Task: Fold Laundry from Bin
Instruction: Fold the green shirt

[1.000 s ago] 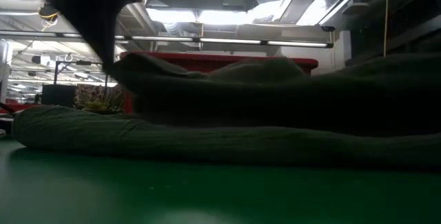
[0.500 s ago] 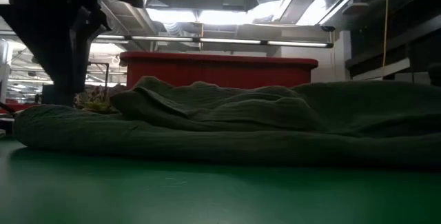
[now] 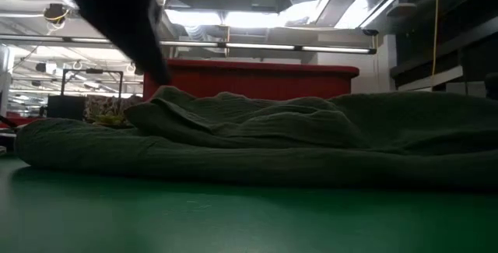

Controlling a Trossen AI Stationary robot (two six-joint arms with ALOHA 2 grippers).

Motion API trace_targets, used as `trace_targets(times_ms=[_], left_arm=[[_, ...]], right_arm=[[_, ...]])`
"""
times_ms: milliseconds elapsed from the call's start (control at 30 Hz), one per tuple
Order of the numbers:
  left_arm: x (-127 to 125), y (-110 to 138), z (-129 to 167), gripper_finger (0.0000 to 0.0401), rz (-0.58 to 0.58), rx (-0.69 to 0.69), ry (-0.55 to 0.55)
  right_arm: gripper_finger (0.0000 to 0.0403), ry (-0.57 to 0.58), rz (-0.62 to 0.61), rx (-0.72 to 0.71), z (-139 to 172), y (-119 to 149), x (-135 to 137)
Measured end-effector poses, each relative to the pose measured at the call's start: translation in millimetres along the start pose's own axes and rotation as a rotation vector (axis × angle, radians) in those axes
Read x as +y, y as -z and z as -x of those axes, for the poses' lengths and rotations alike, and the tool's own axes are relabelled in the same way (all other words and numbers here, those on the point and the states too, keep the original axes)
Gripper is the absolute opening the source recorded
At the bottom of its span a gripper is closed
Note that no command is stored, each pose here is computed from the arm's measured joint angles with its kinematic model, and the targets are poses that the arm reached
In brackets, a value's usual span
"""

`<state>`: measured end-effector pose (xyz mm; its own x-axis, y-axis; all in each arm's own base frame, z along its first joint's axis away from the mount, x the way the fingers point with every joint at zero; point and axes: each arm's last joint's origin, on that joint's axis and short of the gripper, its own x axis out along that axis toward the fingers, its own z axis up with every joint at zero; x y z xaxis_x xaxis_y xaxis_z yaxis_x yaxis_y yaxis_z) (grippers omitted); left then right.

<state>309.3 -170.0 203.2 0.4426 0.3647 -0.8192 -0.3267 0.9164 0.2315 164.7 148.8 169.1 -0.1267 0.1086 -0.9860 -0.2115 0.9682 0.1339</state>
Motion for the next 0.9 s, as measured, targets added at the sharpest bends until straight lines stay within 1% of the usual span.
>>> trace_targets(times_ms=[100, 200, 267, 400, 500, 633, 733, 800, 900], left_arm=[[10.3, -8.5, -6.6, 0.0157, 0.071, -0.052, -0.082], [21.7, -16.8, -14.9, 0.0157, 0.147, -0.051, -0.116], [28.2, -21.0, -20.4, 0.0157, 0.19, -0.015, -0.1], [36.1, -25.3, -28.4, 0.0157, 0.241, 0.114, 0.003], [39.5, -26.8, -31.5, 0.0157, 0.278, 0.154, 0.031], [46.3, -20.7, -40.9, 0.0157, 0.341, 0.198, 0.014], [49.3, -11.2, -49.4, 0.0156, 0.366, 0.305, 0.066], [47.4, -6.7, -50.7, 0.0146, 0.362, 0.328, 0.086], [41.7, -4.6, -47.3, 0.0106, 0.329, 0.286, 0.071]], right_arm=[[0.0151, 0.0, 0.0, 0.0, 0.0, 0.0, 0.0], [0.0151, 0.0, 0.0, -0.001, 0.0, -0.1, 0.0], [0.0152, 0.0, -0.001, -0.001, 0.0, -0.1, 0.0], [0.0152, -0.001, -0.002, -0.001, 0.0, -0.1, 0.1], [0.0152, -0.001, -0.002, -0.002, 0.0, -0.2, 0.1], [0.0152, -0.001, -0.002, -0.002, 0.0, -0.2, 0.1], [0.0152, -0.001, -0.002, -0.003, 0.0, -0.2, 0.1], [0.0152, -0.001, -0.002, -0.003, 0.0, -0.2, 0.1], [0.0152, -0.001, -0.002, -0.003, 0.0, -0.2, 0.1]])
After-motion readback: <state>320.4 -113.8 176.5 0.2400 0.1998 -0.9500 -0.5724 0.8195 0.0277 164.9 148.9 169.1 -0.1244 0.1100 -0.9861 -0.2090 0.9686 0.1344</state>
